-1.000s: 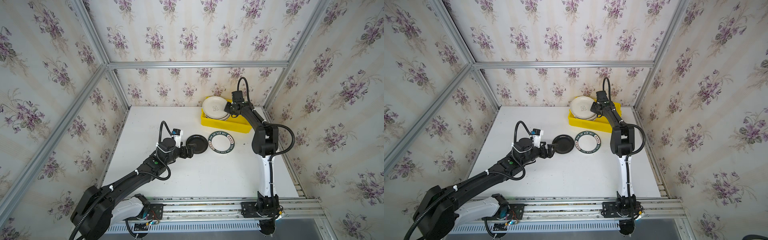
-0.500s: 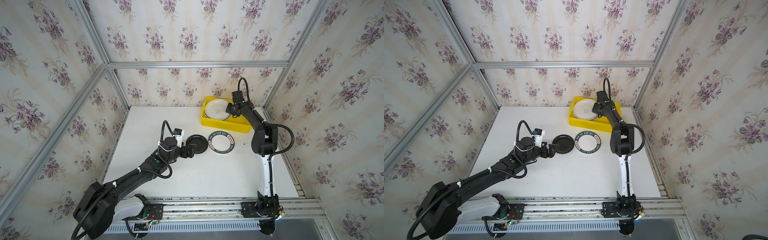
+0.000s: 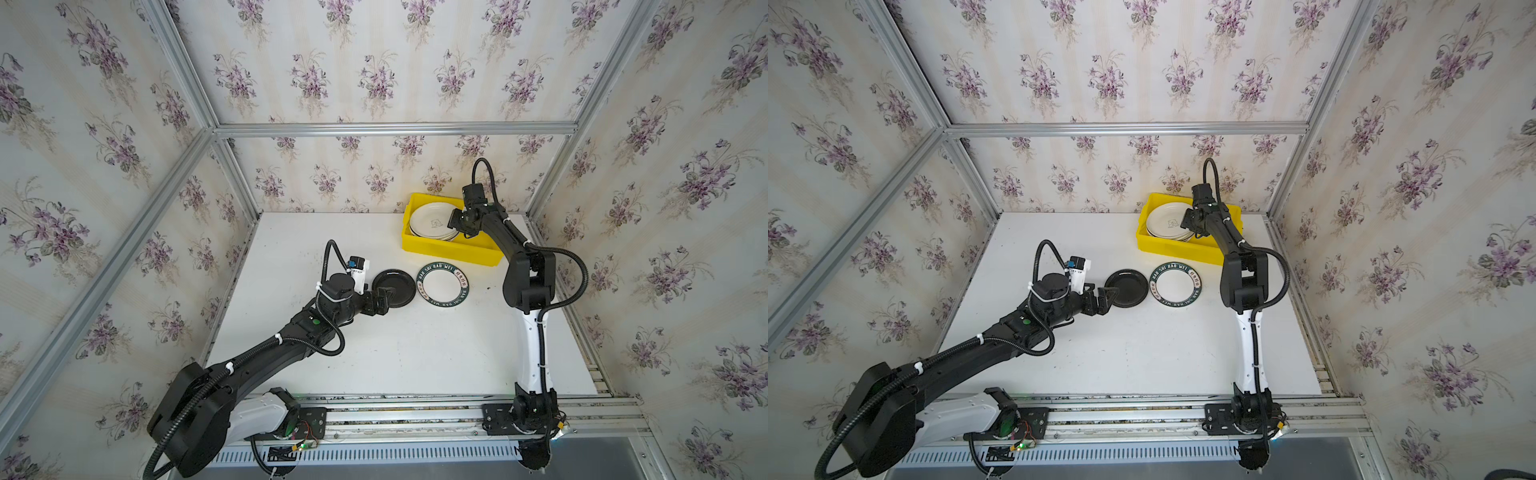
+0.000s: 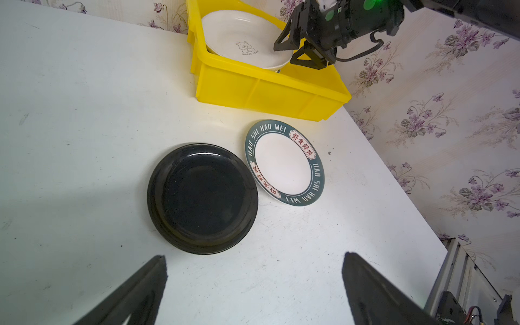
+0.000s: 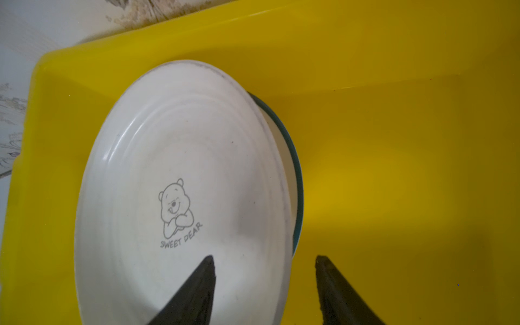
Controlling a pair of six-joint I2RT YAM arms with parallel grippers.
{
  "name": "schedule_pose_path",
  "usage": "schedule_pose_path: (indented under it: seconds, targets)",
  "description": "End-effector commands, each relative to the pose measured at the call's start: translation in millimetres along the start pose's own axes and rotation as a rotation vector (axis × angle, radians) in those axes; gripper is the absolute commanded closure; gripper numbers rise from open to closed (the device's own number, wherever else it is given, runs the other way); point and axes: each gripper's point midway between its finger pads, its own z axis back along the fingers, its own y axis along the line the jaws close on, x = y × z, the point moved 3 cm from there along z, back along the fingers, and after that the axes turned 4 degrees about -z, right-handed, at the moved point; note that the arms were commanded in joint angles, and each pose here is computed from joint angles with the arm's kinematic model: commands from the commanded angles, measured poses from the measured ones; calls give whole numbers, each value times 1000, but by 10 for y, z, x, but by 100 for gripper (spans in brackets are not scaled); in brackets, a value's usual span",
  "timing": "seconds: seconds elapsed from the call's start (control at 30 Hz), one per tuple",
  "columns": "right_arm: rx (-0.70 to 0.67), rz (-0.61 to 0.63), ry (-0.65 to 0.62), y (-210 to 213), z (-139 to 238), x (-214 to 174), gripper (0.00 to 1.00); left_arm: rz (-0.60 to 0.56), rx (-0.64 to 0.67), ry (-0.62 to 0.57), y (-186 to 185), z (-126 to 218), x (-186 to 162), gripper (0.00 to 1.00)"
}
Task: Place the plates into the plastic bin on the countertop
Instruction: 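Open right gripper and move it back to the green-rimmed plate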
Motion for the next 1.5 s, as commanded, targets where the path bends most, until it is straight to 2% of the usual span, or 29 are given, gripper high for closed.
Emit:
schedule_pose_path:
  seconds: [0.0, 0.17, 0.37, 0.43, 0.53, 0.77, 0.93, 1.03, 1.17, 1.47]
  targets:
    - [35, 27, -86, 62, 278, 187, 30, -14, -18, -21, -38, 9, 62, 1]
    - [63, 40, -193, 38, 791, 247, 23, -7, -18, -21, -35, 9, 63, 1]
    - [166, 25, -260, 18, 1425, 82, 23, 17, -54, -21, -89, 17, 67, 1]
    - [201, -4, -238, -30, 1586, -96, 24, 18, -59, -21, -95, 7, 65, 1]
    - [323, -38, -203, -76, 1784, -516, 25, 19, -48, -10, -67, -26, 37, 1]
    - [347, -136, -231, -550, 2099, -1341, 25, 26, -38, 32, -26, -144, -54, 1]
    - [363, -200, -213, -760, 2103, -1723, 20, 27, -46, 33, -39, -146, -50, 1]
    - [388, -217, -171, -840, 1950, -1988, 20, 22, -48, 25, -38, -125, -35, 1]
    - [340, -240, -95, -982, 1755, -2250, 20, 25, -47, 22, -29, -117, -32, 1]
    - [409, -392, -35, -987, 1381, -2462, 20, 38, -55, 24, -35, -117, -28, 1]
